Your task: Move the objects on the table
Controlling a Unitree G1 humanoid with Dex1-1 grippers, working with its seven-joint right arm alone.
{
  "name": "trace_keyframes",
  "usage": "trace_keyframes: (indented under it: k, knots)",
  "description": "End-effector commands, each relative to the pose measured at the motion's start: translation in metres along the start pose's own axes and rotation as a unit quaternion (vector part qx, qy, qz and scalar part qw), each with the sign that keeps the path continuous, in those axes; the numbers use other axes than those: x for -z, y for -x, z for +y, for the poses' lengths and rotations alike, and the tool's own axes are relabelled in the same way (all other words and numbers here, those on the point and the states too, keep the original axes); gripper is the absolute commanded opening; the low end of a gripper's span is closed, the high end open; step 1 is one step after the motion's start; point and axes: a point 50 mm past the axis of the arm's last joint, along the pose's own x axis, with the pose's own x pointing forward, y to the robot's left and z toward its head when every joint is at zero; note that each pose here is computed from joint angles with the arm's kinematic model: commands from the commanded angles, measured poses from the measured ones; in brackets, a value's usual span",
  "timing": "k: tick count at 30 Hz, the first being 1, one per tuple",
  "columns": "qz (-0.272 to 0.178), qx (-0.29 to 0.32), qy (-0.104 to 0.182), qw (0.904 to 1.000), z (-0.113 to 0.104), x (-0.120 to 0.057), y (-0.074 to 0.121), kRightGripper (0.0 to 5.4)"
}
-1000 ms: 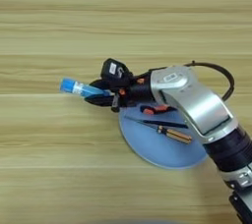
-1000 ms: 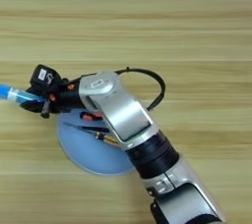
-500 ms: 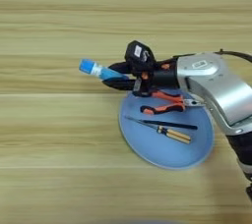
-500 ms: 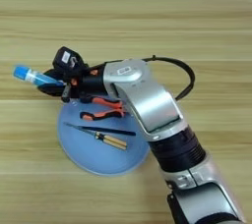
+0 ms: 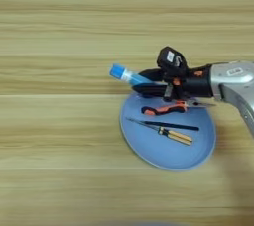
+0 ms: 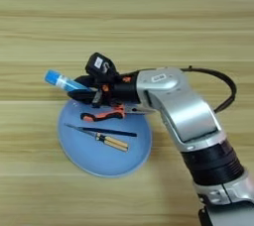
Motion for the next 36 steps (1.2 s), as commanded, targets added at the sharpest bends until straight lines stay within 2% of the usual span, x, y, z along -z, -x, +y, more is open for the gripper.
trace_keyframes:
  k: [1,14,21,36]
  knots:
    - [-0.015,0.037,0.046,0.9981,-0.008,-0.018,0.024,1.4]
    - [0.016,0.014,0.018,0.9996,0.001,0.0,0.036,1.4]
    - [0.042,-0.019,0.008,0.9989,0.009,0.011,0.034,1.4]
    - [0.089,-0.054,-0.037,0.9939,0.016,0.034,0.028,1.4]
